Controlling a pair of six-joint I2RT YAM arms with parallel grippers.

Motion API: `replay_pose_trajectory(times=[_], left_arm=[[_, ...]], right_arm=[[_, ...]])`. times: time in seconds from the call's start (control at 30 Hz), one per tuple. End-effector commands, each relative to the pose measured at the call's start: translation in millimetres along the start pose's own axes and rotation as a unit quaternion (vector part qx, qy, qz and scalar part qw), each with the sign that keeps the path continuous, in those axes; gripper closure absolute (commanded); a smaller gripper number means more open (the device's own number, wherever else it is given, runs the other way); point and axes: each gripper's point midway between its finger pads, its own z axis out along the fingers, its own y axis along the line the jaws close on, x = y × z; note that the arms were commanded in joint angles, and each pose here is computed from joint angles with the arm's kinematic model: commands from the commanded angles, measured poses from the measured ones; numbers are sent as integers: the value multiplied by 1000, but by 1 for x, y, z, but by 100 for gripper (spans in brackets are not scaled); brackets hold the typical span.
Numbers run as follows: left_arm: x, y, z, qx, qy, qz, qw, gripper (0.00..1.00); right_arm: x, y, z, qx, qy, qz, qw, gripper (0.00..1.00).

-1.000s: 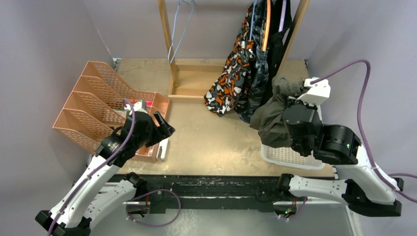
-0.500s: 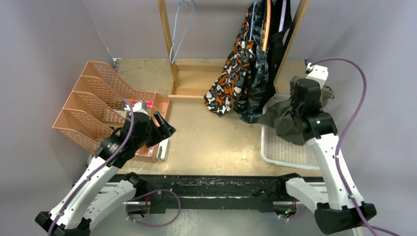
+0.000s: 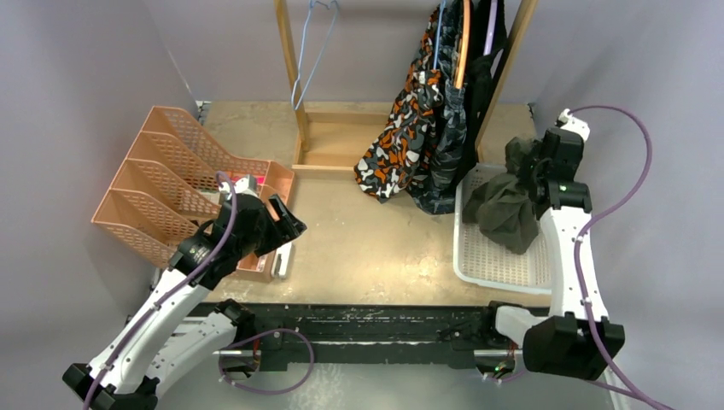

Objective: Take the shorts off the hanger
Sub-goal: Place the shorts in the basket.

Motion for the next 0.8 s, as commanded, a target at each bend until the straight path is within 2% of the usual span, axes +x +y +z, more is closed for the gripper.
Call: replay_pose_trajectory(times=[0.0,0.13,0.2,0.47,0.57,0.7,0.77], left_arm=[[-4,-4,0,16,-12,6,1000,31],[-2,-5,0,21,-8,6,1000,31],[-4,-6,-3,20,-10,7,1000,31],[-7,2,-10,8,-22,8,1000,31],[-6,1,-11,11,-19,9,1000,31],[-8,-1,-13,12,-21,9,1000,31],[-9,-1,-15,12,-26,7,1000,31]], right_arm=[[28,28,25,-67,29,63,995,100],[79,30,74,-48,91,79,992,100],[97,26,84,-28,122,84,989,100],[162,3,104,24,137,111,984,99],[168,11,122,9,154,91,984,98],[178,-1,137,61,189,74,977,96],[173,4,129,40,176,82,980,85]])
